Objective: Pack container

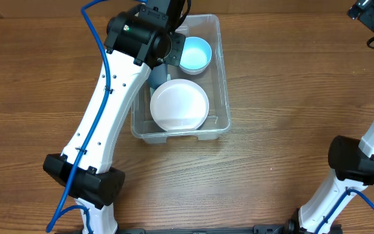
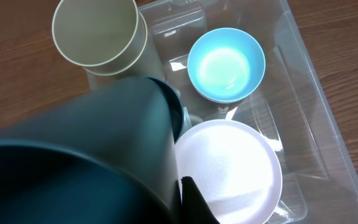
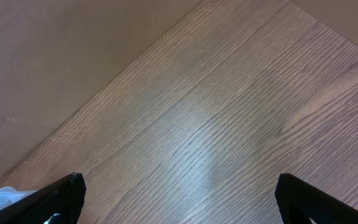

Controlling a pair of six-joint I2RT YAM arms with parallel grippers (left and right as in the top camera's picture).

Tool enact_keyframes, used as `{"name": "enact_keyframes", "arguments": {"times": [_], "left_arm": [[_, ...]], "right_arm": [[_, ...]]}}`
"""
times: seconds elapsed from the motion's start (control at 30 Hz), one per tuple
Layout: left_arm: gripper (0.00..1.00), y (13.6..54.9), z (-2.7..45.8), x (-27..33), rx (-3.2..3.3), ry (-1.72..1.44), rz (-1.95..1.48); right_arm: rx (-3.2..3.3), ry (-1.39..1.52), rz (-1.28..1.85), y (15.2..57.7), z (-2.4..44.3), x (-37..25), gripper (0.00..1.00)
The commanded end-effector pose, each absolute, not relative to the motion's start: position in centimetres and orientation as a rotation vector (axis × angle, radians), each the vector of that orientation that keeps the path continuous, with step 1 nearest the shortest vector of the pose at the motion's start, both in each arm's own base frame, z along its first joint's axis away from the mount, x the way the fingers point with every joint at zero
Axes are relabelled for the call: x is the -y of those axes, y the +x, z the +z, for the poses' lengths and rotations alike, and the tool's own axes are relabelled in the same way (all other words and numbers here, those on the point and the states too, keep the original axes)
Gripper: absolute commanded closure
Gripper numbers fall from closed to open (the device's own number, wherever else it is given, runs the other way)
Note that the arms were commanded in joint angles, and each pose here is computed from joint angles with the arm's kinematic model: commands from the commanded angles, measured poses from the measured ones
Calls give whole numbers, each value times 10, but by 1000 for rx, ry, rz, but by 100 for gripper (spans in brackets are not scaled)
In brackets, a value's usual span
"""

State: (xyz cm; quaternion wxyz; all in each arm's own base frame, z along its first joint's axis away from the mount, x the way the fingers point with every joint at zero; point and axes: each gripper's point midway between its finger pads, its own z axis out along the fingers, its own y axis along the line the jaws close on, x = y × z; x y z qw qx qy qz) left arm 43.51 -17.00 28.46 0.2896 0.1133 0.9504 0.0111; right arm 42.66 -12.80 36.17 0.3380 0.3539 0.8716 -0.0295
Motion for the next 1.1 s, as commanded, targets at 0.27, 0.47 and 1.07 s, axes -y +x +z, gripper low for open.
{"name": "enact_keyframes", "arguments": {"times": [0.27, 0.47, 1.07], "left_arm": [[9, 455, 323, 142, -2390, 169, 170], [0, 420, 393, 132, -2290, 141, 117], [0, 192, 492, 63, -2086, 232, -181]], "right_arm": [[-2257, 926, -81, 426, 365, 128, 0], [-2257, 926, -81, 426, 365, 128, 0], [-2257, 926, -81, 426, 365, 128, 0]]}}
